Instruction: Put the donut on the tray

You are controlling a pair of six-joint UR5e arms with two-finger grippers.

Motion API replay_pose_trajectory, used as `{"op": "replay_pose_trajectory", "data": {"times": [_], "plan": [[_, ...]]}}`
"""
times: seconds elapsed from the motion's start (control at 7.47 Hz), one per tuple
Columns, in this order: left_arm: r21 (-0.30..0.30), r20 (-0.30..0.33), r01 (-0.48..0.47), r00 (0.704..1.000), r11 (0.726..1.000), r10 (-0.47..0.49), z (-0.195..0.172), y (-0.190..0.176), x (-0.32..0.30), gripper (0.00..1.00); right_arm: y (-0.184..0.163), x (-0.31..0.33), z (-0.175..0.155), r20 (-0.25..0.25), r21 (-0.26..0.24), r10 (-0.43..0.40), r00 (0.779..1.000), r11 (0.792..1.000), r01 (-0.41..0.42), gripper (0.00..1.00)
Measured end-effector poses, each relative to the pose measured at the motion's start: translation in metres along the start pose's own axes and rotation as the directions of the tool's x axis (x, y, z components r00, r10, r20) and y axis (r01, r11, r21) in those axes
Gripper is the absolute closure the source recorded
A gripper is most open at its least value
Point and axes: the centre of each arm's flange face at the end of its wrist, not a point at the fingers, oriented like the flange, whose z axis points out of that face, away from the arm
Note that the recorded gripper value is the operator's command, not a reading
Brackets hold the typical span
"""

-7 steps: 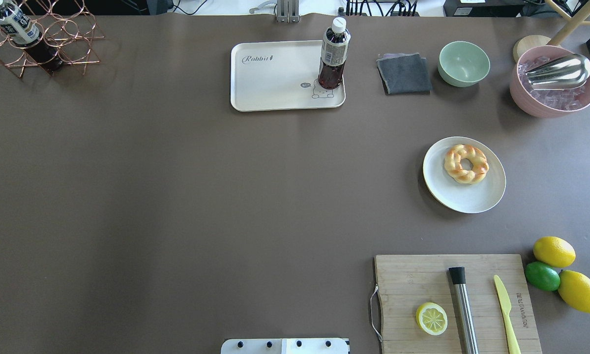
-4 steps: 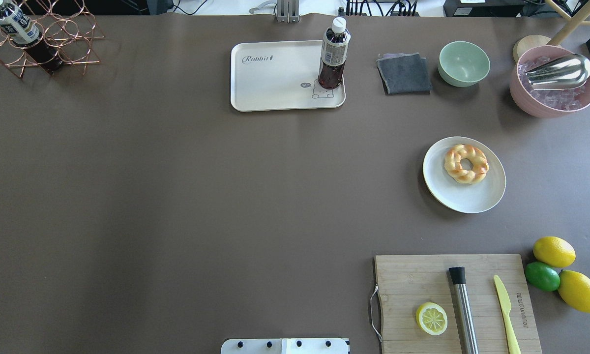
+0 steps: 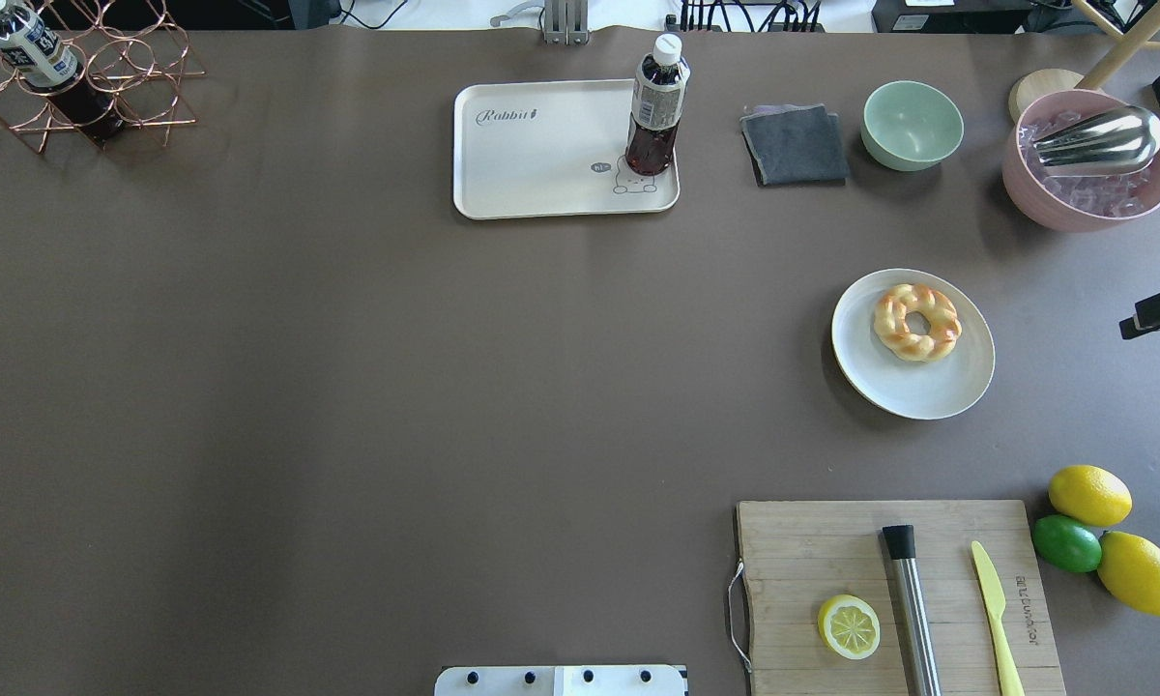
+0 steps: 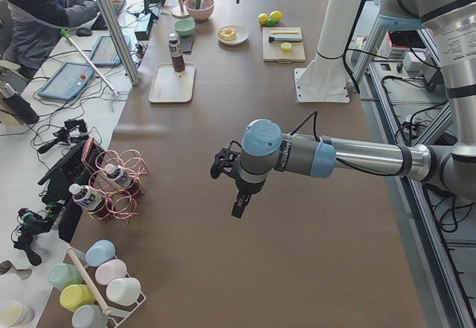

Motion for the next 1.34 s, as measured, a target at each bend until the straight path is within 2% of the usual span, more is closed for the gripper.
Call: {"op": "replay_pose_trajectory", "data": {"times": [0.27,0.67,0.94,1.07,1.21,1.34], "plan": [[-0.001,0.000,0.002,1.000,1.000,-0.002,0.001,0.000,-0.001,0.03,-0.013,-0.043,0.033,-0.012,-0.001,0.032,0.999,0.999,-0.032,0.33],[0.003,0.000,0.001,1.000,1.000,-0.001,0.000,-0.004,0.001,0.03,-0.013,-0.093,0.068,-0.001,0.007,0.101,0.995,0.995,-0.101,0.40],[0.004,0.000,0.000,1.000,1.000,0.000,0.000,-0.006,0.002,0.03,-0.003,-0.101,0.092,0.005,0.017,0.112,0.994,0.994,-0.112,0.43],[0.003,0.000,-0.001,1.000,1.000,0.001,0.000,-0.006,0.001,0.03,0.000,-0.105,0.101,0.013,0.022,0.118,0.993,0.993,-0.118,0.69],[0.003,0.001,0.000,1.000,1.000,0.000,0.000,-0.006,0.001,0.03,0.001,-0.113,0.106,0.019,0.026,0.127,0.992,0.991,-0.127,1.00],[0.002,0.001,0.000,1.000,1.000,0.000,0.000,-0.006,0.001,0.03,0.002,-0.117,0.107,0.023,0.029,0.132,0.991,0.991,-0.133,1.00]]}}
